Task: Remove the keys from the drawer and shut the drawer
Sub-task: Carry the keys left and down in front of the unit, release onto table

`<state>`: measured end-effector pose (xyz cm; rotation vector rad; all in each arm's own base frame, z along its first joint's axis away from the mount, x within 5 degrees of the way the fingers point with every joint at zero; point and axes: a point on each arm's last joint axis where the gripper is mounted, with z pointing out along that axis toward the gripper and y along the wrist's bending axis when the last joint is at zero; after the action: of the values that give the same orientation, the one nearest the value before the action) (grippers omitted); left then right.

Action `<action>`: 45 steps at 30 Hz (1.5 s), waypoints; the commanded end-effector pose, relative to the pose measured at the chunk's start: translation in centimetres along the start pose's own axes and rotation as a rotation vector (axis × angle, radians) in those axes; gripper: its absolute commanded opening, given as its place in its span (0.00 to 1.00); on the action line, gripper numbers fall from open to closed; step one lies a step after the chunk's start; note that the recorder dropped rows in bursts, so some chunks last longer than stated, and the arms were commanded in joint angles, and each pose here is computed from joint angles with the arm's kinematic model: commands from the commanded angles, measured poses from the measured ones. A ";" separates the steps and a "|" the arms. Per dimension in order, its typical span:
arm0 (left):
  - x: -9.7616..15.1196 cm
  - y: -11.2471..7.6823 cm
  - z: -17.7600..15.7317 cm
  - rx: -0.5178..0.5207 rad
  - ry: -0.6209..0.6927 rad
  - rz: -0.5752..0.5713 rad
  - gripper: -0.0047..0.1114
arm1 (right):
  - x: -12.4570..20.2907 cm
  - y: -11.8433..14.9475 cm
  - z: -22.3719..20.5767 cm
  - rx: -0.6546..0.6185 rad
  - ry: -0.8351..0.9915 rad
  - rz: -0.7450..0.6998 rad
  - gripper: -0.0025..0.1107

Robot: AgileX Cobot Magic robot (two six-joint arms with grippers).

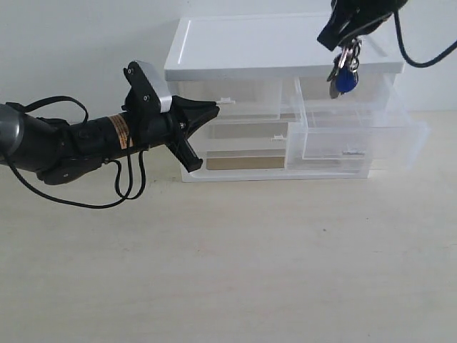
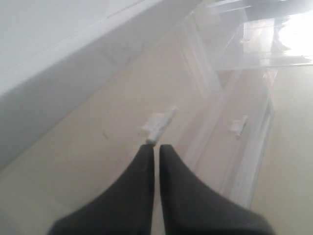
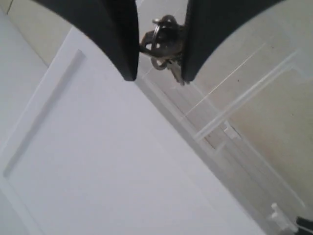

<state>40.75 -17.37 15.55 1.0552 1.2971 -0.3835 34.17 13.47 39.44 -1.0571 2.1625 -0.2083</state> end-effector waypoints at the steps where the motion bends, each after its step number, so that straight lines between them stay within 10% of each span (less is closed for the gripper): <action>1: -0.2 1.6 -0.2 -0.104 0.045 -0.056 0.08 | -1.4 1.6 -3.7 -0.006 -0.113 -0.017 0.02; 25: -19.6 -0.5 -13.1 -0.083 -0.248 -0.040 0.08 | -4.0 6.2 -0.4 -0.216 -0.184 -0.007 0.02; 45: -20.0 -0.5 -13.9 -0.133 -0.256 -0.073 0.08 | -3.1 7.3 11.4 -0.081 -0.007 -0.038 0.02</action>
<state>26.21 -12.92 34.69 0.8564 1.1023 -0.4556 37.96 22.23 30.07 -1.1461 2.1730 -0.1234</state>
